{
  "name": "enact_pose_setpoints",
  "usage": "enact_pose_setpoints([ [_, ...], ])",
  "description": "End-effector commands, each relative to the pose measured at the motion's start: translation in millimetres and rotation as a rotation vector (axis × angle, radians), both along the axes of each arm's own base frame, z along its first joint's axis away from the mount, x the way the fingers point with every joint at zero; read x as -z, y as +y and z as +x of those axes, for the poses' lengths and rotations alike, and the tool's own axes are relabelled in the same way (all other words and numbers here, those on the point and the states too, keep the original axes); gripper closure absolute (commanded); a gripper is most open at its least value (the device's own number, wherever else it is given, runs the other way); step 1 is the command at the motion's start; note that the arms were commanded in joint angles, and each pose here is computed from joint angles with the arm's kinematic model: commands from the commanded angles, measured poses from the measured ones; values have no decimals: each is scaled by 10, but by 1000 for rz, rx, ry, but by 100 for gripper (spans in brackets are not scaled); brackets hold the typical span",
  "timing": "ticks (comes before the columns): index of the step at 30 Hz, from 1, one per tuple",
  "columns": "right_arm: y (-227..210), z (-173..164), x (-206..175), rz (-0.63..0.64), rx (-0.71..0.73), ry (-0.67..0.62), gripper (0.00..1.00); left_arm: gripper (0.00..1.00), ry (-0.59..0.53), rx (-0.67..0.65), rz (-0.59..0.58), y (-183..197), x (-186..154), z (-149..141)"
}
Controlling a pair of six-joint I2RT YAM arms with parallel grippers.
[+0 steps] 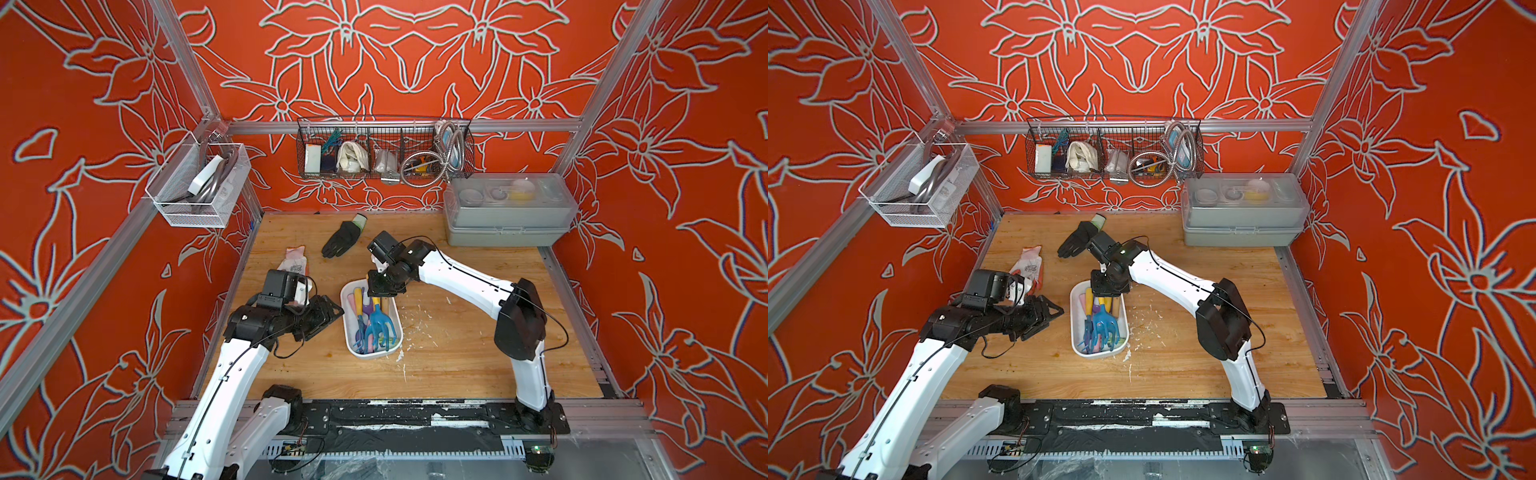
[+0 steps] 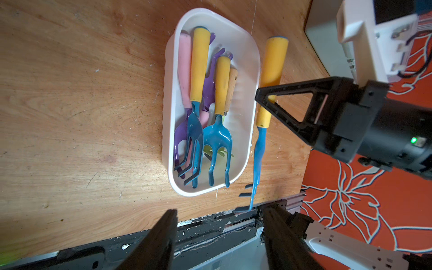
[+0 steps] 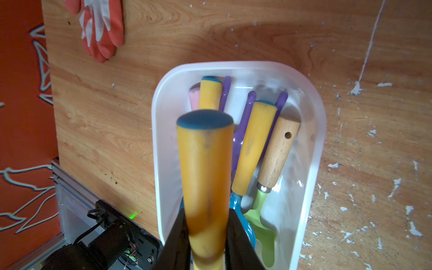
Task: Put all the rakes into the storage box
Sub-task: Place the rake in the storage box.
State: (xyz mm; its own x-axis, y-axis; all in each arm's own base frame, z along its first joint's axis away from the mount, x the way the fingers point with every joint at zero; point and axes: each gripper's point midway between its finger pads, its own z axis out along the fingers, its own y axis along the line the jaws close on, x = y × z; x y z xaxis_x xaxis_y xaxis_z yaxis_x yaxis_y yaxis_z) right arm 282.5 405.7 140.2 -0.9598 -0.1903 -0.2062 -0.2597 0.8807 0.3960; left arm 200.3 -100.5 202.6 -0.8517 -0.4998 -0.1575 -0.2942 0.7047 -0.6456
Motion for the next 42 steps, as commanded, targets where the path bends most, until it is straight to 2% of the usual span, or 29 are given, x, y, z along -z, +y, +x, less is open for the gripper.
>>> enact_pose_setpoints([
  [1,11,87,-40,-33,12,-34,99,39,14,3,12,24,36,-55],
  [8,20,167,51,-75,4,-34,90,39,15,11,16,20,47,-42],
  [14,1,161,97,-88,4,-27,88,39,19,15,18,16,61,-24],
  [17,-10,140,126,-91,3,-16,82,38,20,14,16,13,67,-4],
  [22,-39,113,104,-77,15,-23,63,38,21,11,13,6,67,36],
  [26,-70,111,5,-65,18,-46,60,38,14,9,17,12,41,66],
  [29,-99,158,-194,-44,19,-105,60,38,5,3,25,26,1,91],
  [34,-241,291,-731,-10,14,-269,61,38,-32,-11,62,82,-136,175],
  [38,-463,370,-1203,-10,1,-422,61,38,-113,-34,115,171,-369,286],
  [42,-816,423,-1686,-40,14,-601,60,35,-218,-96,217,360,-646,432],
])
